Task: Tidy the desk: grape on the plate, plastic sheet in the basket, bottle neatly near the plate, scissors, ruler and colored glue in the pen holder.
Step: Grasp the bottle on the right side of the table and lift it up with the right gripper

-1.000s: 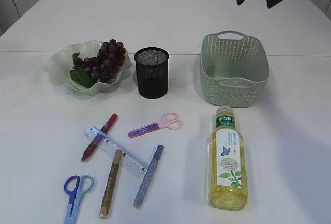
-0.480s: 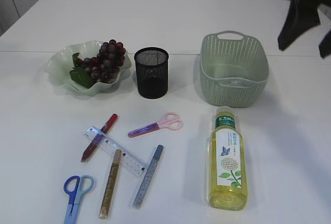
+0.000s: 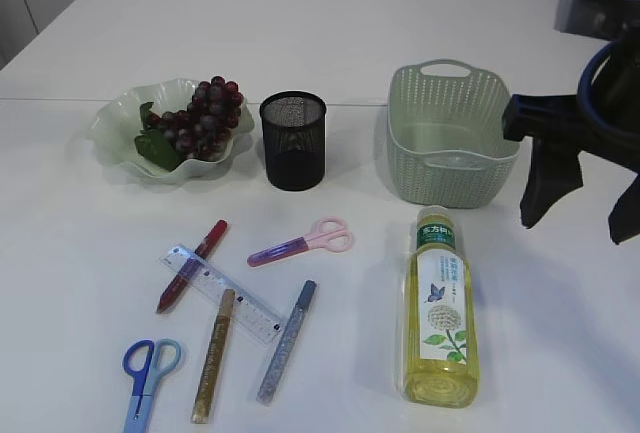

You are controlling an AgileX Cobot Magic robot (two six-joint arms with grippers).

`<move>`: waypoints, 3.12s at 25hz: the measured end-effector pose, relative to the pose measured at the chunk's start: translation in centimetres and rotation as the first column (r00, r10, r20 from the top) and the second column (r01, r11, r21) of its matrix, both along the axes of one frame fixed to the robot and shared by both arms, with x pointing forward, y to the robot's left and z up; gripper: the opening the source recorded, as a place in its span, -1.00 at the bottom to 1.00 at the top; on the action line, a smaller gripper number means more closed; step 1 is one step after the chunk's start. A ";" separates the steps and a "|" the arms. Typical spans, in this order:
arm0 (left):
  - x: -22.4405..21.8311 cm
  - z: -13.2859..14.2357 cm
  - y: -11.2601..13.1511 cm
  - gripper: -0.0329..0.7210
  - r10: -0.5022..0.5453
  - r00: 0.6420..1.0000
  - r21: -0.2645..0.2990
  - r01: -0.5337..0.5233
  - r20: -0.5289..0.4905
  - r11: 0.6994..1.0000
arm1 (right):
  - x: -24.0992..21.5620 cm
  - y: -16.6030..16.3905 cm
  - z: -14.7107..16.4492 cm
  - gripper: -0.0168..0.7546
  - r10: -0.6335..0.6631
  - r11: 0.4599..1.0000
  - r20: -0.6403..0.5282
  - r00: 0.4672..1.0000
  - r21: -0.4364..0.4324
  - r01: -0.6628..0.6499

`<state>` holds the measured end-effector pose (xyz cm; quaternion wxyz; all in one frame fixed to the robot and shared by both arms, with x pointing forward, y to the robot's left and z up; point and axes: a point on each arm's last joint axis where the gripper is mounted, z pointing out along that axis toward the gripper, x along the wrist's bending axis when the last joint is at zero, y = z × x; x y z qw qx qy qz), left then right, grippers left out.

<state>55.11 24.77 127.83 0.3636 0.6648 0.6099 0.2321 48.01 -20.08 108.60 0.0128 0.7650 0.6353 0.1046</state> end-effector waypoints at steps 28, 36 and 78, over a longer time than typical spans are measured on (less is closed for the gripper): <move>0.0 0.0 0.1 0.25 0.004 1.000 0.009 -0.004 0.001 1.000 | 4.9 5.7 -10.8 0.74 0.079 0.996 -0.219 0.972 0.057 -0.068; 0.0 0.0 0.1 0.24 0.006 1.000 0.011 -0.006 0.002 1.000 | 5.5 6.0 -12.5 0.74 0.076 0.997 -0.246 0.966 0.043 -0.068; 0.1 0.0 0.4 0.24 0.023 1.000 0.038 -0.023 0.006 0.999 | 5.8 7.2 -17.1 0.23 0.103 0.993 -0.340 0.935 -0.010 -0.114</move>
